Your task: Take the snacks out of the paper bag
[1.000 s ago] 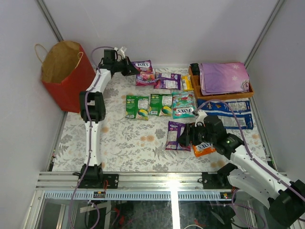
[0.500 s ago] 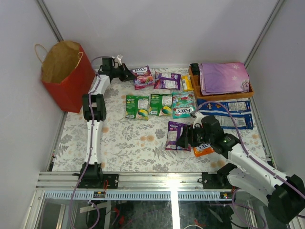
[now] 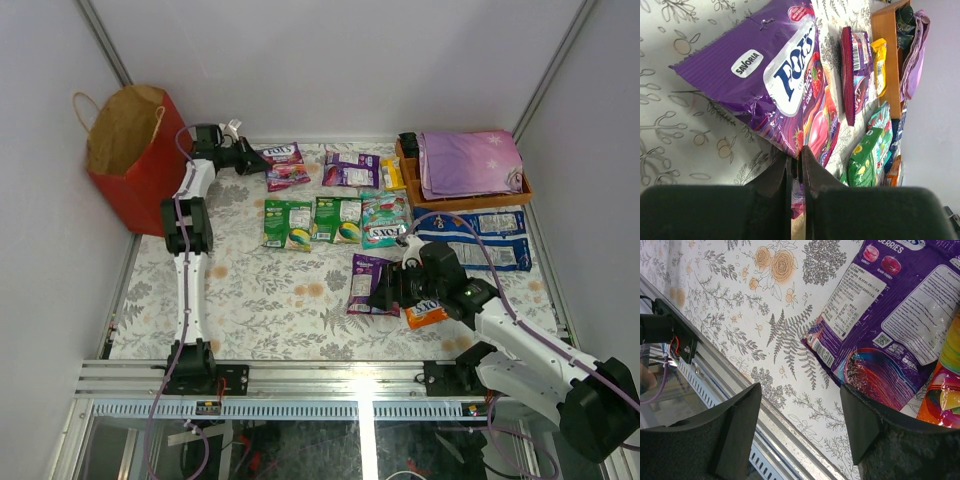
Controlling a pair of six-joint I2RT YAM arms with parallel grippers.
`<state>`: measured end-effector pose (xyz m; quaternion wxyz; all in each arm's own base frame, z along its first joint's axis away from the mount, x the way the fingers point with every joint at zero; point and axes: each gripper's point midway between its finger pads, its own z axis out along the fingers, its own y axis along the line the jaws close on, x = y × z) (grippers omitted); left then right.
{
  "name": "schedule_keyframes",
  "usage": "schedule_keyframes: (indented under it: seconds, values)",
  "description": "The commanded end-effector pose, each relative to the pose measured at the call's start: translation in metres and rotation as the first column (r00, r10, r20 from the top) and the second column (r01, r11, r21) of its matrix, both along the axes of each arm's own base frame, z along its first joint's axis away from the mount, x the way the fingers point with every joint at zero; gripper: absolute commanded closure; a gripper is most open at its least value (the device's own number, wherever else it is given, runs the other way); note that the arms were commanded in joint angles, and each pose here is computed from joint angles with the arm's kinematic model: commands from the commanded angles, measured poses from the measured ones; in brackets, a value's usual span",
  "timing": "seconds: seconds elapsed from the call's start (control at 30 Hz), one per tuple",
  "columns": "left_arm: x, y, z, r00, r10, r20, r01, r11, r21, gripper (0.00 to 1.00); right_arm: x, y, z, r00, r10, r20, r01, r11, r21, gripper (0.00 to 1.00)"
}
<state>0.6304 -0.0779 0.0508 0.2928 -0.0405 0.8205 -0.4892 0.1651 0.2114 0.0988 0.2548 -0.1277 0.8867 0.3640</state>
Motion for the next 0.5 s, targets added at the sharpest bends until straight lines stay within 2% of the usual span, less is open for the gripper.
schedule_keyframes:
  seconds: [0.0, 0.13, 0.37, 0.4, 0.47]
  values:
    - [-0.011, 0.001, 0.029, 0.994, -0.08, 0.07, 0.082, 0.996, -0.022, 1.0, 0.004, 0.007, 0.009, 0.999, 0.026, 0.032, -0.027, 0.999, 0.04, 0.29]
    - [-0.017, -0.005, 0.024, 0.991, -0.11, 0.072, 0.11, 0.994, 0.011, 1.0, 0.003, 0.01, 0.008, 0.999, 0.027, 0.021, -0.028, 0.998, 0.054, 0.29]
    - [-0.021, -0.014, 0.005, 0.993, -0.103, 0.05, 0.093, 0.982, 0.163, 0.99, 0.003, 0.012, 0.007, 0.999, 0.038, 0.011, -0.039, 0.998, 0.055, 0.29]
    - [-0.019, -0.013, 0.006, 0.995, -0.09, 0.053, 0.079, 0.981, 0.175, 0.97, 0.003, 0.012, 0.007, 0.999, 0.04, 0.011, -0.04, 0.998, 0.055, 0.29]
    - [-0.014, -0.008, 0.009, 0.996, -0.059, 0.062, 0.045, 0.978, 0.206, 0.85, 0.002, 0.011, 0.007, 0.999, 0.042, 0.009, -0.042, 0.998, 0.056, 0.29]
